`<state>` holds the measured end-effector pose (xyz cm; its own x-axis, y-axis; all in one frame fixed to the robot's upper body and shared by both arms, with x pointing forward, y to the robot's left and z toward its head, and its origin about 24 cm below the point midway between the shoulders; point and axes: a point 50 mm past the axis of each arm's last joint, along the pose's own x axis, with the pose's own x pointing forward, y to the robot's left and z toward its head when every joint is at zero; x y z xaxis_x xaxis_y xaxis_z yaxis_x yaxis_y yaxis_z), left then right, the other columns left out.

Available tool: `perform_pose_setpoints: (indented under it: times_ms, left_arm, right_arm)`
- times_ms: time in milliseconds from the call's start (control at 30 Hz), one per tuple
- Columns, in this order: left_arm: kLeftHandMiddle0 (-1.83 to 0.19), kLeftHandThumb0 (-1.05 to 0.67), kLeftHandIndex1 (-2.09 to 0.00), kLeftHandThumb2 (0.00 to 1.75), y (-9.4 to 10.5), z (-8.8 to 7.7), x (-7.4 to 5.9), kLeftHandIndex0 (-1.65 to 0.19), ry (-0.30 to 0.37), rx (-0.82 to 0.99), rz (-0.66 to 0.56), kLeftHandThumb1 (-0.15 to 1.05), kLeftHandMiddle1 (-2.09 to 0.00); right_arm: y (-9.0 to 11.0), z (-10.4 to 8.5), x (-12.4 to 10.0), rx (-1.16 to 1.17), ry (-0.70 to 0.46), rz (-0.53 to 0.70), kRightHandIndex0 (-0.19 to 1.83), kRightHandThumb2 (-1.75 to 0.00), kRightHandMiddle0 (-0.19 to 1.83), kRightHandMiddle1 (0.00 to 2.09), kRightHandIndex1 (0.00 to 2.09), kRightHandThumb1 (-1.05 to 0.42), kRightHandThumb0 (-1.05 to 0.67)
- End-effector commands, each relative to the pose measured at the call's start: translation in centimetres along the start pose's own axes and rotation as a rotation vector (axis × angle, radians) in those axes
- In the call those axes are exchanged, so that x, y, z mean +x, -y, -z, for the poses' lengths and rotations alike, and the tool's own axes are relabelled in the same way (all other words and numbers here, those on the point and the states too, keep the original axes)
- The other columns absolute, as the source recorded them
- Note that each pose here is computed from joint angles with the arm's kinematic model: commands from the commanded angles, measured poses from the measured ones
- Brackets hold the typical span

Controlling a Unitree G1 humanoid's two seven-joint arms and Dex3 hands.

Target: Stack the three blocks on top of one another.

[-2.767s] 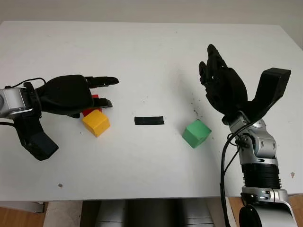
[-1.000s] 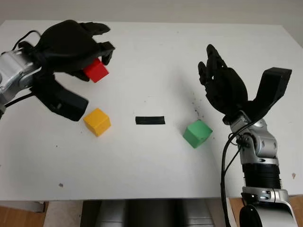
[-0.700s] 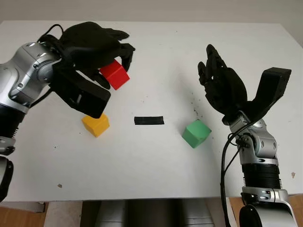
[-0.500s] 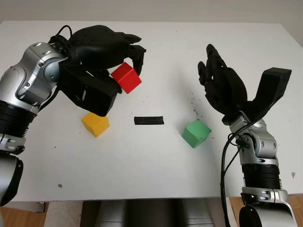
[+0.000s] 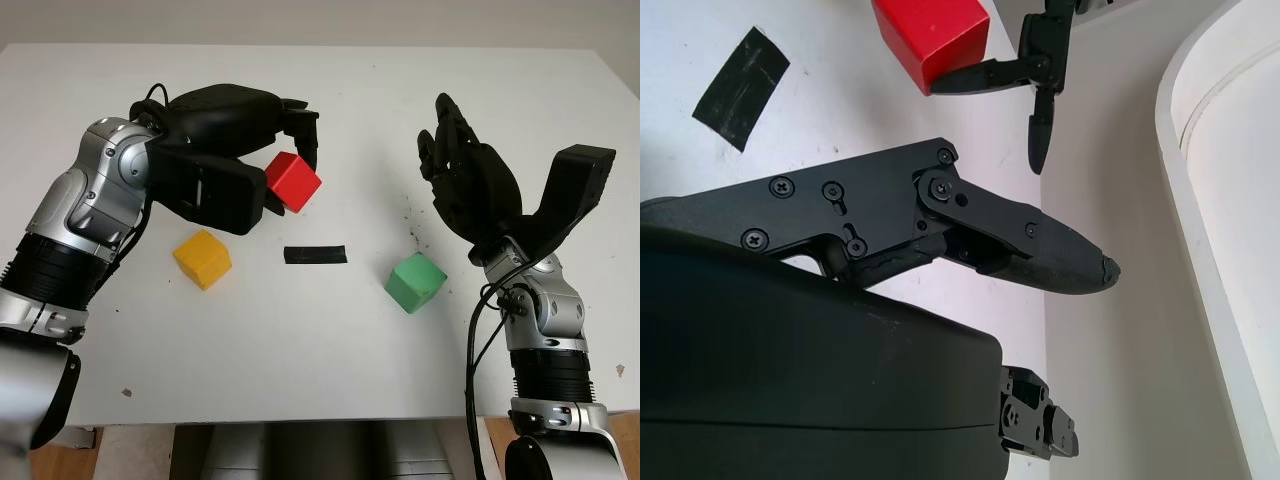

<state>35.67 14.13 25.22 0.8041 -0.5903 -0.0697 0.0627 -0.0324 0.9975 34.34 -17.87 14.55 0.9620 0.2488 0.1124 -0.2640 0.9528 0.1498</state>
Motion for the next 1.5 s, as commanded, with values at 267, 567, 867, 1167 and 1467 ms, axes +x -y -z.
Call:
perform_pose_setpoints:
  times_ms: [267, 567, 867, 1167, 1467]
  left_arm:
    - [-0.12, -0.37, -1.64, 0.05, 0.8, -1.4, 1.2, -0.33, 0.096, 0.083, -0.011, 0.93, -0.05]
    - [-0.09, -0.39, -1.59, 0.06, 1.6, -2.6, 1.6, -0.30, 0.178, 0.373, -0.014, 0.96, -0.06]
    - [-0.13, -0.31, -1.40, 0.05, 3.1, -3.1, 2.4, -0.44, 0.322, 0.647, -0.054, 0.88, -0.05]
    - [-0.12, -0.42, -1.49, 0.06, 3.7, -3.6, 3.2, -0.40, 0.434, 0.758, -0.073, 0.90, -0.04]
    - [-0.11, -0.44, -1.46, 0.05, 3.8, -3.6, 3.4, -0.36, 0.468, 0.705, -0.068, 0.90, -0.04]
  right_arm:
    - [-0.2, -0.4, -0.4, -0.016, 0.021, 0.004, -0.19, -0.75, -0.19, 0.00, 0.00, -1.05, -0.64]
    - [-0.4, -0.4, -0.6, -0.013, 0.019, 0.009, -0.19, -0.75, -0.19, 0.00, 0.00, -1.05, -0.65]
    - [-0.5, -0.5, -0.7, -0.009, 0.016, 0.019, -0.19, -0.76, -0.19, 0.00, 0.00, -1.05, -0.64]
    - [-0.4, -0.7, -0.8, -0.007, 0.023, 0.032, -0.19, -0.75, -0.19, 0.00, 0.00, -1.05, -0.64]
    - [-0.2, -0.9, -1.0, -0.011, 0.023, 0.050, -0.19, -0.73, -0.19, 0.00, 0.00, -1.05, -0.63]
